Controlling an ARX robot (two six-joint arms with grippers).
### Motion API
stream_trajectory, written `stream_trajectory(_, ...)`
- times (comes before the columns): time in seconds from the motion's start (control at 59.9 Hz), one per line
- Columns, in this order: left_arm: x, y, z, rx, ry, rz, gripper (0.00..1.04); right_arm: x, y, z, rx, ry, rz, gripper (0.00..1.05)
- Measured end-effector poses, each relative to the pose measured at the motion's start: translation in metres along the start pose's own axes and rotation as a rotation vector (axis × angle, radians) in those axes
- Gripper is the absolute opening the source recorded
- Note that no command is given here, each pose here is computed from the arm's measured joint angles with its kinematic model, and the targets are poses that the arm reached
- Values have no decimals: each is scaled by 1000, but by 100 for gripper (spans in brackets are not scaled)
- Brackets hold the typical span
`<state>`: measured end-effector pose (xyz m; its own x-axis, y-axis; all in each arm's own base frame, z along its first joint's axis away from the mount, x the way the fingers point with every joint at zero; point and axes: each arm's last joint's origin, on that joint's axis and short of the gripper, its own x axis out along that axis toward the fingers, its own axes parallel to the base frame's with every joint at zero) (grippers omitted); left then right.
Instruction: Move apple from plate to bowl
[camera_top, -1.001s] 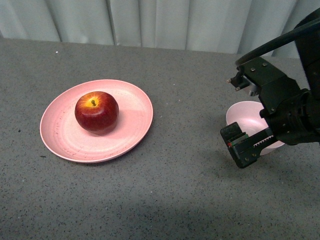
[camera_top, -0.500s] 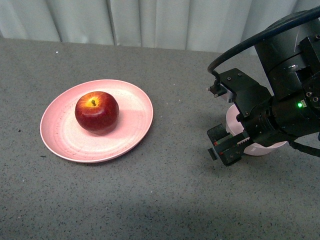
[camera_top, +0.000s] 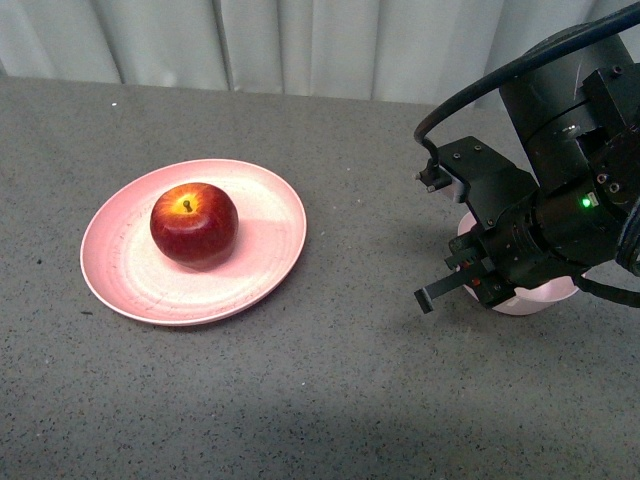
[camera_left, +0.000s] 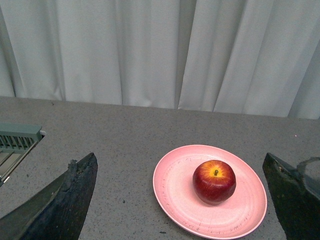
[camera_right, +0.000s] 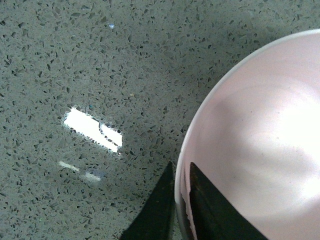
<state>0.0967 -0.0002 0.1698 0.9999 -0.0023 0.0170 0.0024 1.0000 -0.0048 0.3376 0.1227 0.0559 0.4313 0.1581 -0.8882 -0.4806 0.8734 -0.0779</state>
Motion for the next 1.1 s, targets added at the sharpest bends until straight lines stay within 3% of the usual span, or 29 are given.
stream_trajectory(0.234, 0, 0, 0, 0, 0, 0, 98, -3, -1, 2, -23, -10, -17, 1)
stream_trajectory(0.317, 0, 0, 0, 0, 0, 0, 98, -11, 2, 10, -28, -65, 35, 1)
stream_trajectory(0.734, 0, 0, 0, 0, 0, 0, 98, -20, 50, 52, -89, -156, 202, 1)
stream_trajectory(1.101, 0, 0, 0, 0, 0, 0, 98, -2, 70, 62, -94, -116, 237, 1)
